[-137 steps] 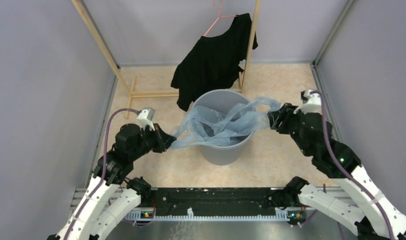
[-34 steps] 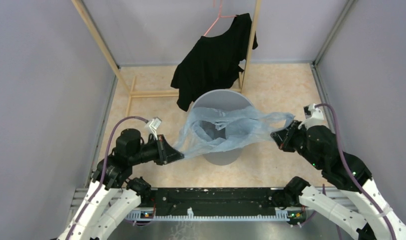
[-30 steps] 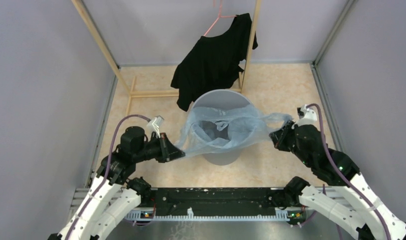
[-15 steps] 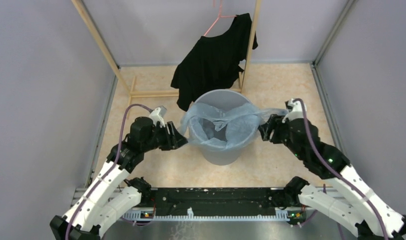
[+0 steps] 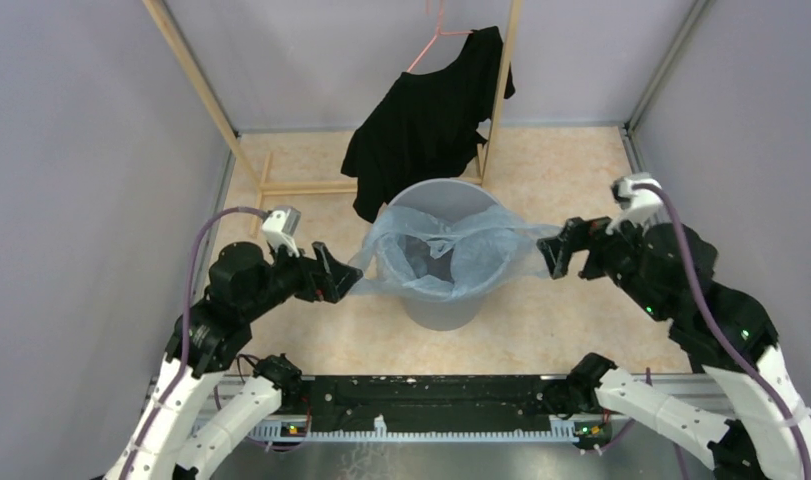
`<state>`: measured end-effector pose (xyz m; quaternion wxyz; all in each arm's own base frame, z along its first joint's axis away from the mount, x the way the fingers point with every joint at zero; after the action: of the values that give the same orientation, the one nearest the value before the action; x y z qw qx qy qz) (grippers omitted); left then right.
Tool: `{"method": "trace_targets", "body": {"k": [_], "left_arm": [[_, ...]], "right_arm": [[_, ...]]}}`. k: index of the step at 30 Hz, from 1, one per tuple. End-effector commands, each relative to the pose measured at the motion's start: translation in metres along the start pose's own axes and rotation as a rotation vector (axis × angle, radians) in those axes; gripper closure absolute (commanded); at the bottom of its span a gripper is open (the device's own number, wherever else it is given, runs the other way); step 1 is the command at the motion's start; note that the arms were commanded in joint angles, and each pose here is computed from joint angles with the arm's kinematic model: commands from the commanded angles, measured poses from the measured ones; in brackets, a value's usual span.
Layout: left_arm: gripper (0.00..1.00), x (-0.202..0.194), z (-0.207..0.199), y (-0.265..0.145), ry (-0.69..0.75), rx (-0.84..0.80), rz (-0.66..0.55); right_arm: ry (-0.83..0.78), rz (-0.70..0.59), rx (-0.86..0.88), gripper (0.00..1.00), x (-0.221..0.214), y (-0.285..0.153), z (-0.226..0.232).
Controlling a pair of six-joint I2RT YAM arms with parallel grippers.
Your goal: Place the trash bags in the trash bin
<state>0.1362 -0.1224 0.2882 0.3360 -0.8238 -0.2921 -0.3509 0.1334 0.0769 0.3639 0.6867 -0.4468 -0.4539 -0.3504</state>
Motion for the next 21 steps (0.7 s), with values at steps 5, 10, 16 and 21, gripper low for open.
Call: {"method": "trace_targets", "body": {"k": [5,10,16,21], "left_arm": [[0.12,0.018,-0.009,0.032,0.046,-0.043,0.068],[0.23,0.018,-0.004,0.043,0.059,-0.024,0.081],[0.33,0.026,-0.001,0.053,0.074,0.001,0.058],[0.44,0.028,0.002,0.062,0.080,0.015,0.066]], "right_arm": [[-0.319,0.140,0.063,0.09,0.009,0.067,0.025],[-0.338,0.153,0.115,0.37,0.004,0.082,0.035],[-0.337,0.110,0.017,0.38,0.012,0.097,0.027],[-0.351,0.129,0.024,0.48,0.007,0.115,0.033]]}}
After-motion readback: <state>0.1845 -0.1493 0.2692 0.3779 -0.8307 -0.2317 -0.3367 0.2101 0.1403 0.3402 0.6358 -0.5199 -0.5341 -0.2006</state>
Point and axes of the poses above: each gripper's point midway between its finger pads, its own y axis out along the fingers, its own z axis along the line the jaws close on, x = y × z, the point moved 4 cm from there along -y, back along the fingers, and after that the axes turned 2 degrees about -y, right-handed, at the moved point
